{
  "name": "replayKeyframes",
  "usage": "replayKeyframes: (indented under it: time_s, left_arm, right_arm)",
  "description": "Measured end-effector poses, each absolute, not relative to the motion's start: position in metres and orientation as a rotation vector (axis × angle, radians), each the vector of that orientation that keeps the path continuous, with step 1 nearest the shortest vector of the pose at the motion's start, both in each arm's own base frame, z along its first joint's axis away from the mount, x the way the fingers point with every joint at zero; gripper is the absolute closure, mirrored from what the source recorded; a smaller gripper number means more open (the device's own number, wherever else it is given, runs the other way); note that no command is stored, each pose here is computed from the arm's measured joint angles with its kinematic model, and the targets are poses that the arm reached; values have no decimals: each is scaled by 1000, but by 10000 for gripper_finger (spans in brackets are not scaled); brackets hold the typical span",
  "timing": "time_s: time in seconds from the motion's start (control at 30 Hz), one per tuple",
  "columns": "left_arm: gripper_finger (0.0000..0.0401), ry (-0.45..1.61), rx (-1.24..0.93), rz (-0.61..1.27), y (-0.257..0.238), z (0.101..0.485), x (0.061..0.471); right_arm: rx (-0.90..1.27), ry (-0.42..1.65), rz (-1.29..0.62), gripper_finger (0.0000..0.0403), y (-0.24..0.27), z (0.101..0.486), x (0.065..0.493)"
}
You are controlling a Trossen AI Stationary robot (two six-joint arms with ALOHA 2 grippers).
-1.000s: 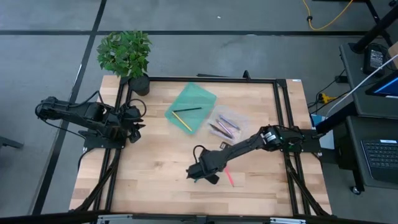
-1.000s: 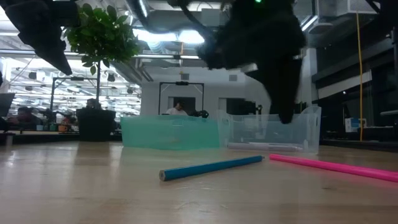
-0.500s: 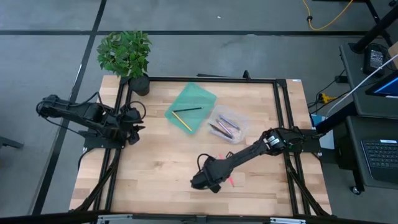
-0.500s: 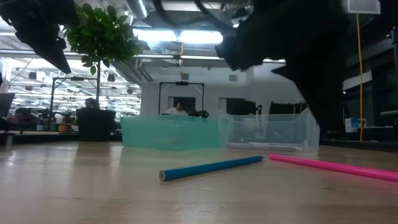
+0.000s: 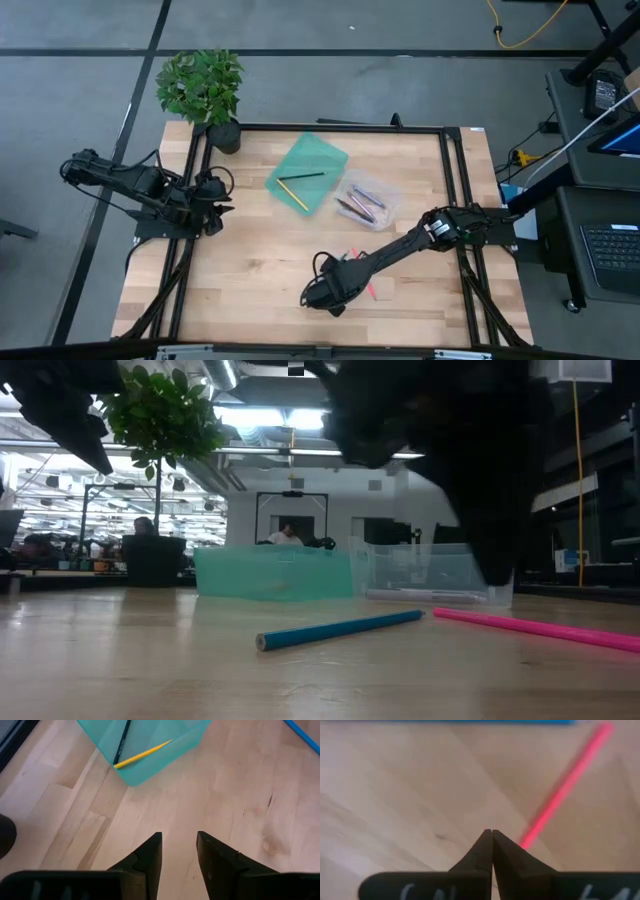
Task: Sort pens & pencils
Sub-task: Put the pink pencil into the blue bin
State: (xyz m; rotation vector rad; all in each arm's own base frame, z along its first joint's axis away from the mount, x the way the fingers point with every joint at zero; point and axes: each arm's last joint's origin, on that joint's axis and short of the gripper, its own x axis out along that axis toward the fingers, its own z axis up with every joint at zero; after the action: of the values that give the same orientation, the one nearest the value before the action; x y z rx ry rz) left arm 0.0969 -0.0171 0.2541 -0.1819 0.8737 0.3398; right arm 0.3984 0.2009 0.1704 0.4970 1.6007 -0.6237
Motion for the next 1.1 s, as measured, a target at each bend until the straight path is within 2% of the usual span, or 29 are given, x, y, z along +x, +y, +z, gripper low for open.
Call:
replayKeyframes:
  time_s: [0.17, 0.47, 0.77, 0.9, 1.1]
  left_arm:
    - [286, 851, -189, 327, -18, 256, 99]
    - [286, 847, -197, 319, -19, 256, 99]
    - [286, 859, -209, 295, -20, 256, 99]
    - [286, 860, -204, 292, -20, 256, 99]
    - [286, 861, -202, 291, -20, 256, 99]
  right_arm:
    - [500, 1548, -510, 386, 203, 170, 408]
    - [551, 1535, -538, 362, 195, 170, 413]
    - [651, 1570, -593, 284, 195, 170, 411]
    - [646, 1650, -629, 244, 194, 170, 404]
    - [531, 1781, -833, 215, 194, 175, 380]
